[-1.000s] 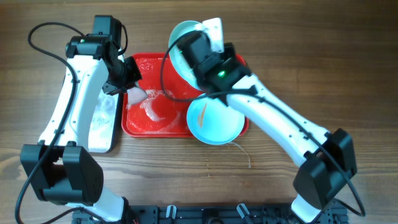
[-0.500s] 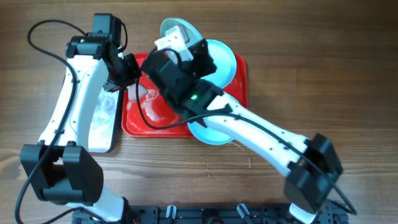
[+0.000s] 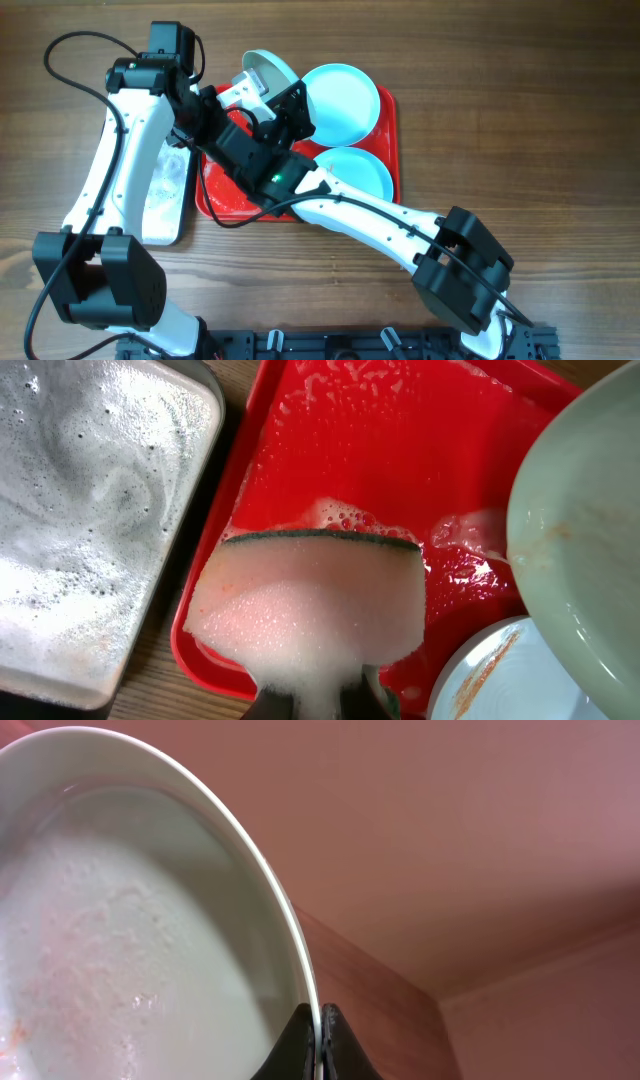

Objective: Clean dirty plates on tray and stack at the side
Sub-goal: 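Lift the scrubbed plate with the right gripper and withdraw the sponge left, then carry the plate right and set it on the table with the right gripper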

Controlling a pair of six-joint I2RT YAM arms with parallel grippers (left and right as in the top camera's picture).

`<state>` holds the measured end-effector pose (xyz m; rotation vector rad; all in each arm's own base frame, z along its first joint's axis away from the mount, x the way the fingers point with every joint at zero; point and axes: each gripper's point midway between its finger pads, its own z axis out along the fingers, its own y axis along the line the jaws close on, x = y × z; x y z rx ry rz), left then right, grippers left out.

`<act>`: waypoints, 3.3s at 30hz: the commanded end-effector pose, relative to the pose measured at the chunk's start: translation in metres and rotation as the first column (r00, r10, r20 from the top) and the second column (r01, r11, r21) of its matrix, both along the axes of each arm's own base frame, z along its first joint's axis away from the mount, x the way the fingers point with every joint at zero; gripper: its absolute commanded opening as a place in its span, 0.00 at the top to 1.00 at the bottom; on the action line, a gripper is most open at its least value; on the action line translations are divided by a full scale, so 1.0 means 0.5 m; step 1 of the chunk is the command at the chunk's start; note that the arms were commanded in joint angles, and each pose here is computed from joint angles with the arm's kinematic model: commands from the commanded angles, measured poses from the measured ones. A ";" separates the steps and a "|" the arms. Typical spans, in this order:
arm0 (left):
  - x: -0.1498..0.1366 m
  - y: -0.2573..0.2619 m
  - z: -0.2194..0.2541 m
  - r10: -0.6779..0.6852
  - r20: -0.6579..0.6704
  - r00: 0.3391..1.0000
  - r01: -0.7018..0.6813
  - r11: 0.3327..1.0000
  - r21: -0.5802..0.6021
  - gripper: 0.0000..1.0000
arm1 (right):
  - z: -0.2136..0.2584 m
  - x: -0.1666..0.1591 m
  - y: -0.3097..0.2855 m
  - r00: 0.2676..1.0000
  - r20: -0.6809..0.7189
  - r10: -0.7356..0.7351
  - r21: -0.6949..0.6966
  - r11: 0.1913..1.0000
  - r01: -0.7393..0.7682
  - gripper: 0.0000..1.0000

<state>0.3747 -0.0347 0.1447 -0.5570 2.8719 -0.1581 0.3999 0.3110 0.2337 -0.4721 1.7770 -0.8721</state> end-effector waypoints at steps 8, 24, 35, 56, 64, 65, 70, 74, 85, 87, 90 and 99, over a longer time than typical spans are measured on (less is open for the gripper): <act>0.010 0.009 0.013 0.021 0.024 0.999 -0.022 1.000 0.014 0.95 | 0.016 -0.002 -0.009 0.999 0.034 -0.042 -0.010 0.999 0.042 0.96; 0.010 0.009 0.013 0.025 0.024 0.999 -0.025 1.000 0.013 0.95 | 0.003 -0.001 0.006 1.000 0.010 -0.003 0.024 1.000 0.002 0.96; 0.010 0.009 0.013 0.028 0.024 0.999 -0.029 1.000 0.013 0.95 | 0.012 -0.001 0.026 0.999 0.010 0.035 0.011 0.999 -0.036 0.96; 0.008 0.009 0.013 0.029 0.020 0.999 -0.029 0.999 0.013 0.95 | -0.131 -0.009 0.020 0.957 -0.260 0.130 0.297 0.954 -0.049 0.96; 0.008 0.009 0.013 0.030 0.019 0.999 -0.030 0.999 0.013 0.95 | -0.157 -0.002 -0.009 0.865 -0.441 0.241 0.568 0.820 0.061 0.96; 0.008 0.009 0.013 0.040 0.019 0.999 -0.040 0.999 0.010 0.95 | -0.144 0.000 -0.011 0.847 -0.450 0.285 0.616 0.785 0.064 0.96; 0.007 0.009 0.013 0.043 0.018 0.999 -0.043 0.999 0.009 0.94 | -0.074 0.013 -0.053 0.767 -0.454 0.454 0.798 0.590 0.123 0.96; 0.007 0.009 0.012 0.043 0.017 0.999 -0.043 0.999 0.009 0.94 | -0.049 0.029 -0.136 0.705 -0.459 0.540 0.867 0.445 0.223 0.96; 0.005 0.007 0.012 0.042 0.012 0.999 -0.042 0.999 0.006 0.94 | -0.068 0.119 -0.541 0.818 -0.518 0.249 0.851 0.251 0.462 0.96; 0.005 0.008 0.012 0.042 0.012 0.999 -0.043 0.999 0.006 0.94 | -0.074 0.123 -0.628 0.835 -0.533 0.134 0.839 0.213 0.502 0.96; 0.005 0.008 0.012 0.042 0.012 0.999 -0.043 0.999 0.006 0.94 | -0.080 0.117 -0.737 0.836 -0.549 -0.024 0.822 0.166 0.545 0.96; 0.008 0.007 0.013 0.049 0.018 0.999 -0.049 0.999 0.004 0.94 | -0.153 0.036 -0.942 0.722 -0.625 -0.298 0.756 -0.001 0.654 0.96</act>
